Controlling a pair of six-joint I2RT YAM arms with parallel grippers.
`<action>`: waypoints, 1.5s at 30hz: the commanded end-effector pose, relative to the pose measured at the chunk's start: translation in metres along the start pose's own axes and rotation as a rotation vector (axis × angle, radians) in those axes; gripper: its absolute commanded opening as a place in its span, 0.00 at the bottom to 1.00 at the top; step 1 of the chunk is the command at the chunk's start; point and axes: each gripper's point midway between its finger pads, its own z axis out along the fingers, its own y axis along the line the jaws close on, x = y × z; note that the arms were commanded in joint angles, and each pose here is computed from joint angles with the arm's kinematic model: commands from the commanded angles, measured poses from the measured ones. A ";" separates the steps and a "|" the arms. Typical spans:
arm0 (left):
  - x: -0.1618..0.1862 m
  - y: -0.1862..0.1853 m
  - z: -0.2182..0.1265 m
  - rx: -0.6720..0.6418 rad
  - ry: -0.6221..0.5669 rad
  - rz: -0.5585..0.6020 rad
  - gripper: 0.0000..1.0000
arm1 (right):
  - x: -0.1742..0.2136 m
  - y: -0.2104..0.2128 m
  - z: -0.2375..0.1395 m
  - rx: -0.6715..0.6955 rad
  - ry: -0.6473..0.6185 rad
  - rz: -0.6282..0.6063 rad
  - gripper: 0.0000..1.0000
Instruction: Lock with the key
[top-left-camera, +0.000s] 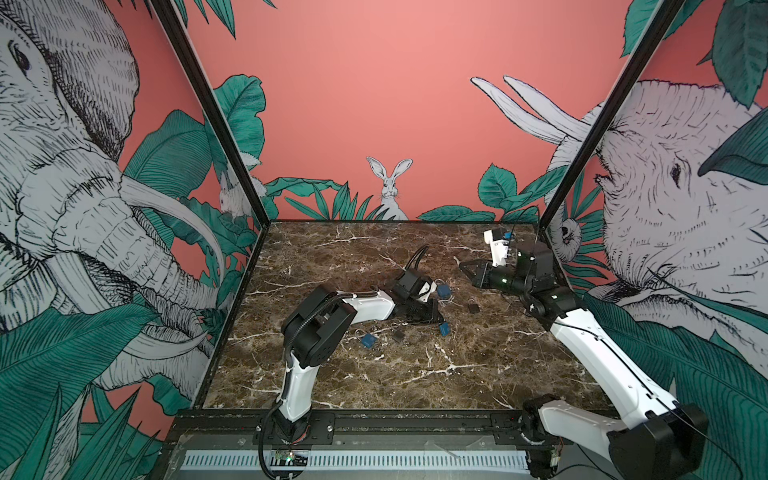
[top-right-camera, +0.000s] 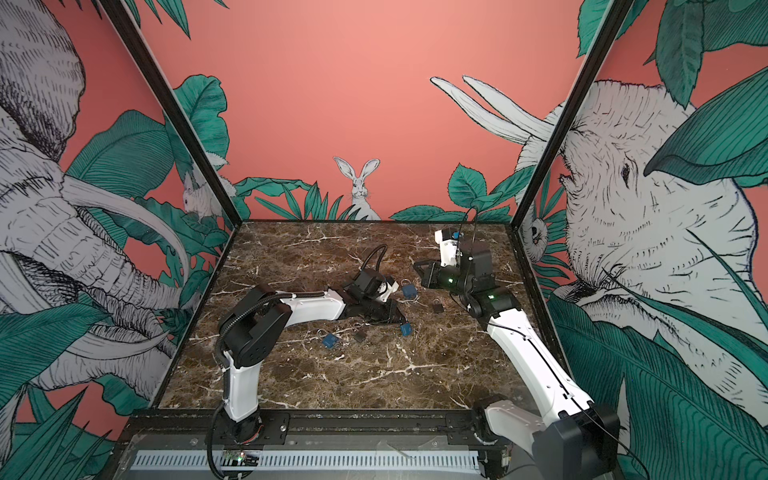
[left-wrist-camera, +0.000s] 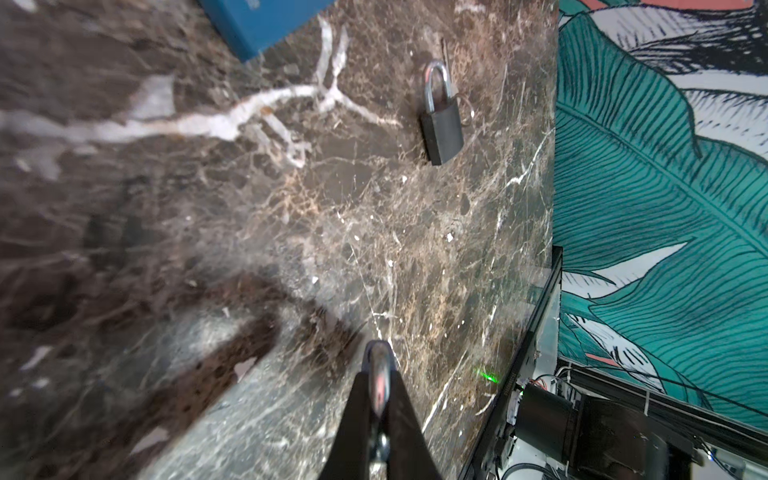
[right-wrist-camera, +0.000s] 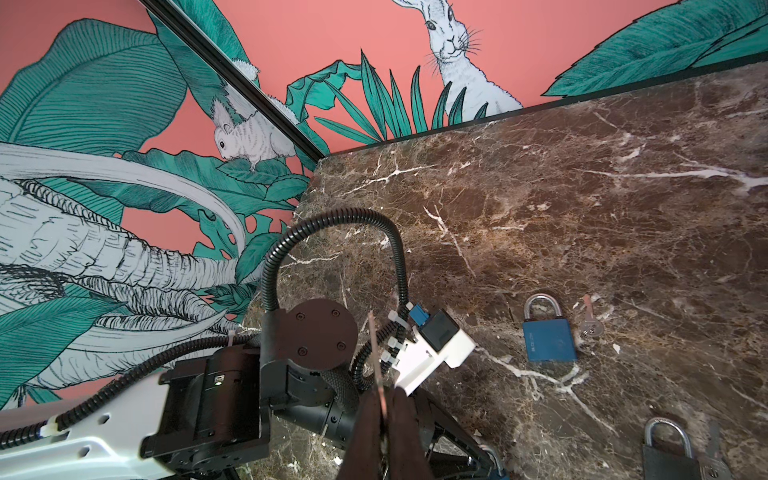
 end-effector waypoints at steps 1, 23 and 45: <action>-0.008 -0.020 -0.002 0.056 -0.016 0.018 0.00 | -0.004 0.000 0.001 -0.006 -0.018 -0.020 0.00; -0.007 -0.013 -0.011 -0.015 -0.029 0.038 0.36 | 0.002 -0.003 0.002 -0.004 -0.009 -0.010 0.00; -0.050 -0.014 -0.106 -0.146 -0.308 0.133 0.36 | 0.011 -0.017 -0.011 0.100 0.011 -0.054 0.00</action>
